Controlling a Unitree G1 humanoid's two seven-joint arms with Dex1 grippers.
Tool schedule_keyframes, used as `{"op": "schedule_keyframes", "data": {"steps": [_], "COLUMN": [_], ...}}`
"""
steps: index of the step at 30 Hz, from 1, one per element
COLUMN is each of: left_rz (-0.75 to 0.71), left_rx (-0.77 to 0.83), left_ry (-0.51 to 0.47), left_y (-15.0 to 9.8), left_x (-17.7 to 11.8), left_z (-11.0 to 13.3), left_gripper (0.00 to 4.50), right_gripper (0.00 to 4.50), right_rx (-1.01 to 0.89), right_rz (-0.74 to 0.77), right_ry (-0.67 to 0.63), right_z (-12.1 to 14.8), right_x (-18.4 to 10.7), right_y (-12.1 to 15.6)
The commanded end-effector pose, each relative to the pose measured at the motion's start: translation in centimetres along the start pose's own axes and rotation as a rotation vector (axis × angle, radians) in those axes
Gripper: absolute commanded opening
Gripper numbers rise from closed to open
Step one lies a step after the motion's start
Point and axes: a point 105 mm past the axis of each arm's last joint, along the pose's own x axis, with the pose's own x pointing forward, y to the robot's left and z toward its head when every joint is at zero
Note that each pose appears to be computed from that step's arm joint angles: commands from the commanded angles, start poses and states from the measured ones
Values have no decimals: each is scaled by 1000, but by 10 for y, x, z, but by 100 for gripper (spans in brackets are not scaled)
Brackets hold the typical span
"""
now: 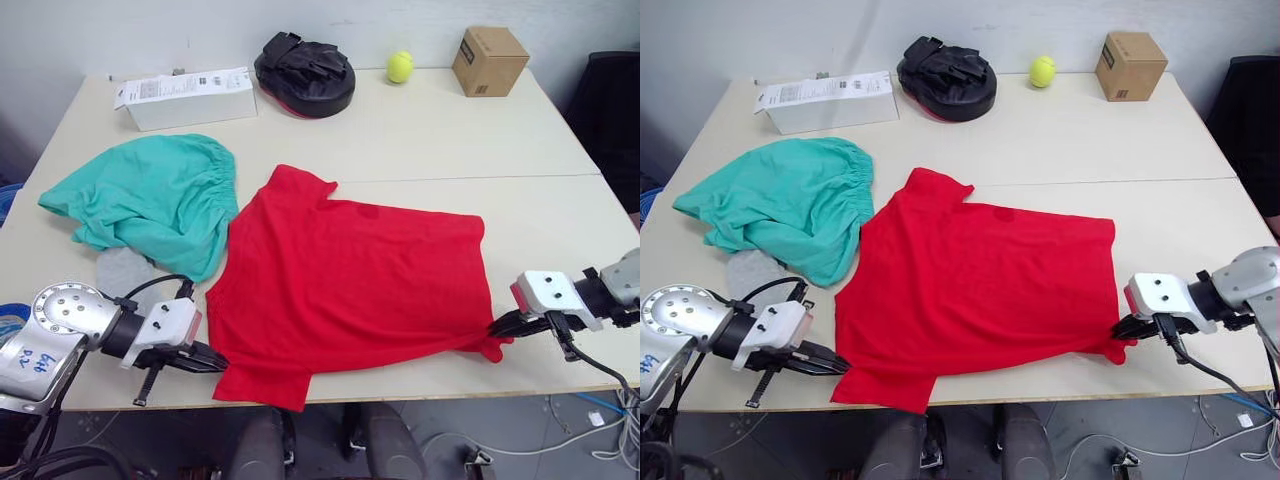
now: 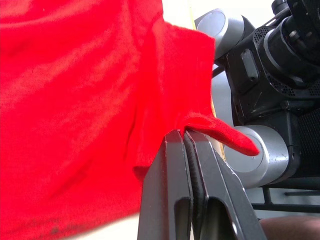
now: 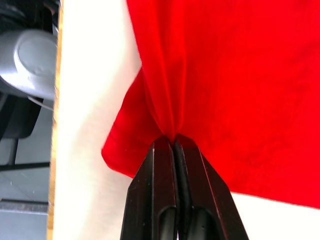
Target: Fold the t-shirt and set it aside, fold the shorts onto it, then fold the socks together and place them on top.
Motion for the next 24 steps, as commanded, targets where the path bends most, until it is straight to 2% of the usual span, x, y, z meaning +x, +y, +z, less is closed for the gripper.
{"op": "schedule_keyframes", "data": {"steps": [1,7,14,18,21,24], "left_rz": [-32,-53,-124,-106,-71,-15], "left_rx": [-5,-71,-160,-190,-273,-327], "left_ry": [13,46,12,-12,-98,-168], "left_y": [-9,-24,-51,-54,-50,-35], "left_x": [3,-3,-5,-6,-8,-17], "left_z": [1,-7,-5,-3,2,8], "left_gripper": [0,0,0,0,0,0], "right_gripper": [3,3,3,3,3,3], "right_rx": [-13,31,78,108,156,231], "right_rz": [88,185,233,215,210,193], "right_ry": [4,3,-35,-68,-103,-164], "right_z": [1,-2,3,9,15,23], "right_x": [-1,3,2,-1,-8,-16], "right_y": [15,47,71,69,64,54]}}
